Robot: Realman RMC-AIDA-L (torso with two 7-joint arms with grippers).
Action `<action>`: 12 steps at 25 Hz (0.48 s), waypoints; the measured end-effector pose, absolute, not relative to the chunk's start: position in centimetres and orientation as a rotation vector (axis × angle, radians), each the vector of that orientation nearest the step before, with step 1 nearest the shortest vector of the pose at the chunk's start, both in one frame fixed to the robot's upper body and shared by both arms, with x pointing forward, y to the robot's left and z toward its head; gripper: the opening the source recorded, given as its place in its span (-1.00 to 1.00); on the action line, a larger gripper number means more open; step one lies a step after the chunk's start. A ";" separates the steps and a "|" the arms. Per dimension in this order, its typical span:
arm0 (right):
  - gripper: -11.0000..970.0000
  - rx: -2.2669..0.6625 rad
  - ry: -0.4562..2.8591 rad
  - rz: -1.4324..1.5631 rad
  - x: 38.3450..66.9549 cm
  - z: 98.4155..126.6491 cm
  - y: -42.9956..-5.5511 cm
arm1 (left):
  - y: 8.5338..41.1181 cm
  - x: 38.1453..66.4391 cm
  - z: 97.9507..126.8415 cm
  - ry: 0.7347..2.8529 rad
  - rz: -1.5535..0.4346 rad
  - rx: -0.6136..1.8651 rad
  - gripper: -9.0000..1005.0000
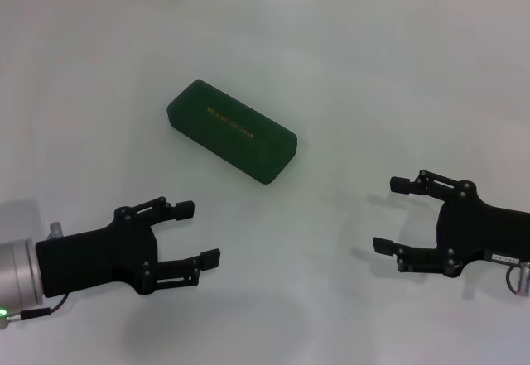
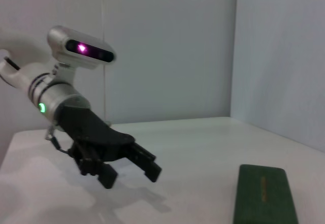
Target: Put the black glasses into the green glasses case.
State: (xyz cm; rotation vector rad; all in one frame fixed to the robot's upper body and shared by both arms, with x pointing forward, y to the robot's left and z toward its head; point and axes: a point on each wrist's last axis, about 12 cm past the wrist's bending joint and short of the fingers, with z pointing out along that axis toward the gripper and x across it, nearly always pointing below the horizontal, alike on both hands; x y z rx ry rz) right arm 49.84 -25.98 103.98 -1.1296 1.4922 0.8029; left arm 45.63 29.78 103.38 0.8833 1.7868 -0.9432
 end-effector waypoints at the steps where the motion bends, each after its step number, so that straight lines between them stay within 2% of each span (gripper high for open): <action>1: 0.77 -1.126 1.498 0.795 49.9 103.9 -26.0 | 29.9 45.5 103.3 1.792 -0.944 0.881 0.75; 7: 0.77 -1.133 1.495 0.804 50.5 104.4 -25.9 | 30.3 45.3 103.3 1.817 -0.958 0.893 0.75; 12: 0.77 -1.168 1.510 0.846 51.4 105.5 -26.5 | 31.1 46.2 104.8 1.818 -1.017 0.907 0.75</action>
